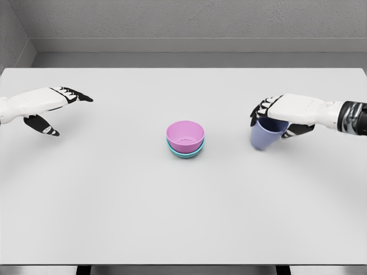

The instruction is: Stacking bowl and cup with both arms

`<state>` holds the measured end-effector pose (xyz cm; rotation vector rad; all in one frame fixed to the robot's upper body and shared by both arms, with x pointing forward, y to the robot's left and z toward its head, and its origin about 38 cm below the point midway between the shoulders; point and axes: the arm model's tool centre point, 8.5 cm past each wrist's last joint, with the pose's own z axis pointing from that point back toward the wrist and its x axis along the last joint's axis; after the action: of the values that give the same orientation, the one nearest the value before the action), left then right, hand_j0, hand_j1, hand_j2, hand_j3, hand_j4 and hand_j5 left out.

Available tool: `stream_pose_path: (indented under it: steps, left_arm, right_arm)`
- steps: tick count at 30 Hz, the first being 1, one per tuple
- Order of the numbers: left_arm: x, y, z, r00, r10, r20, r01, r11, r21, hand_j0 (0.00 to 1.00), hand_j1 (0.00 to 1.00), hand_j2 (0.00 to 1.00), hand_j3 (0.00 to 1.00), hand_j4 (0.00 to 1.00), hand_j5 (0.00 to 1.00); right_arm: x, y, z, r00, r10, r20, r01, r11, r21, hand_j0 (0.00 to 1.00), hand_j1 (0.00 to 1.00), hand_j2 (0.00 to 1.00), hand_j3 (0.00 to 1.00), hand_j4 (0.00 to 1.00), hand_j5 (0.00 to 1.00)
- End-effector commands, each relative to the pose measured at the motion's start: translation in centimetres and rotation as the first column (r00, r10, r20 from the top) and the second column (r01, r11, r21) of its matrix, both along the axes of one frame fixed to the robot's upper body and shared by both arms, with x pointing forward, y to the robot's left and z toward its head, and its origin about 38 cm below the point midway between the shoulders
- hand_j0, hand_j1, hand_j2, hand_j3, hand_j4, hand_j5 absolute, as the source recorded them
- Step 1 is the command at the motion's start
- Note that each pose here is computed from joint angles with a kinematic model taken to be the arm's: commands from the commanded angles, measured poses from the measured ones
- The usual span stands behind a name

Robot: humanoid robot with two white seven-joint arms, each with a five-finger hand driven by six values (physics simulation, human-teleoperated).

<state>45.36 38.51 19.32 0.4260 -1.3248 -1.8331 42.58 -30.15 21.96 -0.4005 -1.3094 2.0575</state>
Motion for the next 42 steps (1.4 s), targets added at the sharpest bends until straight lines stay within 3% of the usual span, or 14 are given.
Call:
stream_pose_path:
  steps: [1, 13, 20, 25, 42]
  left_arm:
    - [0.0, 0.1, 0.1, 1.000, 0.004, 0.000, -0.004, 1.000, -0.006, 1.00, 1.00, 1.00, 1.00, 1.00, 1.00]
    - [0.0, 0.2, 0.0, 1.000, 0.009, -0.002, -0.009, 1.000, -0.007, 1.00, 1.00, 1.00, 1.00, 1.00, 1.00]
    - [0.0, 0.2, 0.0, 1.000, 0.009, -0.002, -0.009, 1.000, -0.007, 1.00, 1.00, 1.00, 1.00, 1.00, 1.00]
    - [0.0, 0.3, 0.1, 1.000, 0.011, -0.001, -0.011, 1.000, -0.006, 1.00, 1.00, 1.00, 1.00, 1.00, 1.00]
    - [0.0, 0.3, 0.1, 1.000, 0.011, -0.001, -0.011, 1.000, -0.009, 1.00, 1.00, 1.00, 1.00, 1.00, 1.00]
  right_arm:
    - [0.0, 0.0, 0.2, 1.000, -0.006, 0.001, 0.006, 1.000, 0.007, 0.58, 0.58, 0.58, 0.58, 0.58, 0.58]
    - [1.1, 1.0, 3.1, 0.997, 0.011, 0.072, -0.013, 0.999, 0.029, 0.57, 0.57, 0.57, 0.57, 0.57, 0.57]
    - [1.3, 1.5, 3.7, 0.996, 0.021, 0.087, -0.024, 0.999, 0.037, 0.57, 0.57, 0.57, 0.57, 0.57, 0.57]
    - [1.4, 3.4, 5.3, 0.989, 0.062, 0.133, -0.070, 0.996, 0.058, 0.57, 0.57, 0.57, 0.57, 0.57, 0.57]
    - [1.0, 6.9, 6.5, 0.975, 0.138, 0.175, -0.158, 0.982, 0.101, 0.57, 0.57, 0.57, 0.57, 0.57, 0.57]
